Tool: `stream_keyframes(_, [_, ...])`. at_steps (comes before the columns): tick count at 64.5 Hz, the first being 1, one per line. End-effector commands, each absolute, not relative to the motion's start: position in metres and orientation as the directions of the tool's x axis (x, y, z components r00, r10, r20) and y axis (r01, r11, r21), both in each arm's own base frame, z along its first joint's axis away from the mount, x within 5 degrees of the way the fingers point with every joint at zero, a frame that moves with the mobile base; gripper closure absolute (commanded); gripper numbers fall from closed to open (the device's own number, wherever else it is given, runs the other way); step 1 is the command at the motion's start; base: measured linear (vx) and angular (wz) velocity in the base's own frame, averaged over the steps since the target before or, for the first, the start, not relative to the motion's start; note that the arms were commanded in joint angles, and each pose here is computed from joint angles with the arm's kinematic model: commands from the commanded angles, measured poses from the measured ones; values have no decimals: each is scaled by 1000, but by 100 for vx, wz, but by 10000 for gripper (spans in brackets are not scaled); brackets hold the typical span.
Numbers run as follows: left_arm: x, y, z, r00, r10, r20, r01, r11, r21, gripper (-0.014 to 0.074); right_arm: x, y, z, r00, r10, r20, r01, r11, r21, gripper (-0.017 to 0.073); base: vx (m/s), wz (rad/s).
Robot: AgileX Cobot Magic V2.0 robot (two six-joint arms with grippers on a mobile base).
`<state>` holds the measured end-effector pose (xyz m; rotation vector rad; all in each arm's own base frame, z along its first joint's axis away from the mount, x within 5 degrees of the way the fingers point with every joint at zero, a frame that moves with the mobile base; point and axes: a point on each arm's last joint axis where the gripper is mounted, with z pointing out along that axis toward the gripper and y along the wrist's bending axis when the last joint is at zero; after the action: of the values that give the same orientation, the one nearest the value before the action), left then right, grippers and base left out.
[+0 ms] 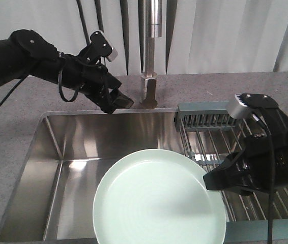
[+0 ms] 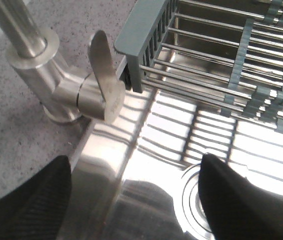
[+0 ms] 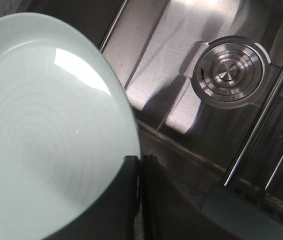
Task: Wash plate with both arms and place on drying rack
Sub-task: 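Raise the left arm and move its gripper toward the faucet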
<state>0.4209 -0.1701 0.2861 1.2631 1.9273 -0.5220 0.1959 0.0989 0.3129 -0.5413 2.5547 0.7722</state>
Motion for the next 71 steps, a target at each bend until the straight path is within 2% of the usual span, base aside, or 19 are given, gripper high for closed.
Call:
stream_keyframes(1, [425,-178,322,-132,506,-852,895,431,117,81,196,100,328,-809,-200,-553,-486,756,438,564,0,0])
stream_keyframes(18, [453,-192,318,-86,436,-896,905,410,113,81,196,100,328,-809,-200,-553,-486,756,438,564,0,0])
stream_keyframes(34, [464,-209,313,-61,398,-915,930,356,93,81,196,100,328,-809,-200,-553,-486,756,438,564,0,0])
stream_keyframes(50, [454,-228,310,-40,412,-910,958,275,83,81,196,100,328,-809,-200,-553,-486,756,438,564,0,0])
stream_keyframes(71, [434,-228,319,-18,442,-897,993,116,37,81,196,100,328,-809,-200,-553,-486,756,438,564,0,0])
